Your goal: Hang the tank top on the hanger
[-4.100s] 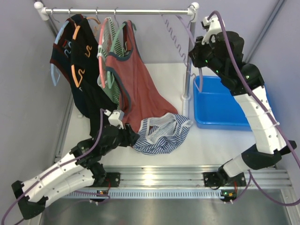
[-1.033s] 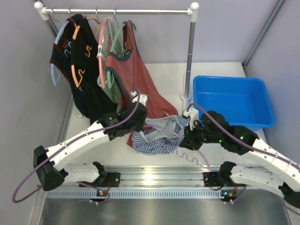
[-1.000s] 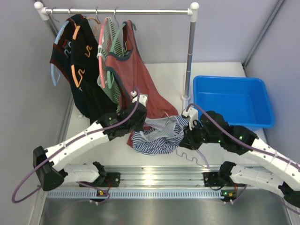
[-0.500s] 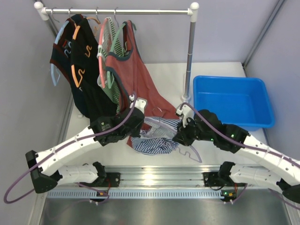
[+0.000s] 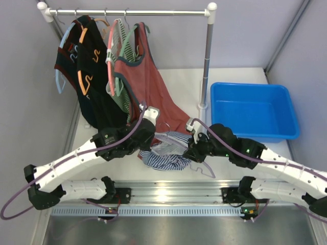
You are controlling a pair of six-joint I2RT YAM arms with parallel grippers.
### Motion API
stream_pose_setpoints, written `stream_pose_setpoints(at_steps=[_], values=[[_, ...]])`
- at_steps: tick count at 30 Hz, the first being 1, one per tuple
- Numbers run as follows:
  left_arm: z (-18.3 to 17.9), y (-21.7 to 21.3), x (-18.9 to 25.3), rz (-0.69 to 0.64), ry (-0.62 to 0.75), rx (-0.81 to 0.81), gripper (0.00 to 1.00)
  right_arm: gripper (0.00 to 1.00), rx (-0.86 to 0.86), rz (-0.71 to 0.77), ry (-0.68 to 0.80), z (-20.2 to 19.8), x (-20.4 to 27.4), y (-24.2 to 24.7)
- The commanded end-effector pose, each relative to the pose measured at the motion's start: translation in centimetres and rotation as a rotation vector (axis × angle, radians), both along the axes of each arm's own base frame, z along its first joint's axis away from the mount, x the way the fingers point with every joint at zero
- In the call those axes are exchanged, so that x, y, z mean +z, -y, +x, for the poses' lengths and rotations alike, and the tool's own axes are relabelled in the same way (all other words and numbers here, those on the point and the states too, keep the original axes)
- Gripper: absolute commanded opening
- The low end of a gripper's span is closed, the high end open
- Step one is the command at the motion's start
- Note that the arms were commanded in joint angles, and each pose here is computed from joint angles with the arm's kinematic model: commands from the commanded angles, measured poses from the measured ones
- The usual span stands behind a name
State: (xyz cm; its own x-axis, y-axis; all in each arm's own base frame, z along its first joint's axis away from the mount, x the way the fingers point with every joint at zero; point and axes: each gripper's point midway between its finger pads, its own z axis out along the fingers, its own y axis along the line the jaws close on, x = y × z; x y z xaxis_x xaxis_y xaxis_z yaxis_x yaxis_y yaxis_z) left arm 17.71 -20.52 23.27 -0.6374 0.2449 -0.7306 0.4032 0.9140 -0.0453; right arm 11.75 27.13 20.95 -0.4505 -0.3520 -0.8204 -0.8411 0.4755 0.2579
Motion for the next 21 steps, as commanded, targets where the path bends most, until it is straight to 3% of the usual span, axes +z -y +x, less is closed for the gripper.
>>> stream_pose_setpoints(at_steps=[1, 3, 4, 12, 17, 21], values=[[-0.7, 0.4, 0.7, 0.008, 0.019, -0.026, 0.22, 0.00, 0.034, 0.087, 0.077, 0.6, 2.1, -2.0], [-0.9, 0.6, 1.1, 0.005, 0.038, -0.031, 0.39, 0.00, 0.036, 0.088, 0.074, 0.6, 1.8, -2.1], [-1.0, 0.7, 1.4, -0.009, 0.045, -0.028, 0.42, 0.00, 0.037, 0.091, 0.075, 0.6, 1.7, -2.1], [-1.2, 0.6, 2.8, -0.124, 0.105, -0.034, 0.43, 0.00, 0.032, 0.132, 0.092, 0.5, 2.3, -1.9], [-1.5, 2.1, 5.5, -0.369, 0.203, -0.094, 0.48, 0.00, 0.043, 0.139, 0.089, 0.6, 2.3, -2.5], [-1.4, 2.6, 5.4, -0.437, 0.254, -0.116, 0.50, 0.00, 0.054, 0.160, 0.092, 0.6, 2.5, -3.1]])
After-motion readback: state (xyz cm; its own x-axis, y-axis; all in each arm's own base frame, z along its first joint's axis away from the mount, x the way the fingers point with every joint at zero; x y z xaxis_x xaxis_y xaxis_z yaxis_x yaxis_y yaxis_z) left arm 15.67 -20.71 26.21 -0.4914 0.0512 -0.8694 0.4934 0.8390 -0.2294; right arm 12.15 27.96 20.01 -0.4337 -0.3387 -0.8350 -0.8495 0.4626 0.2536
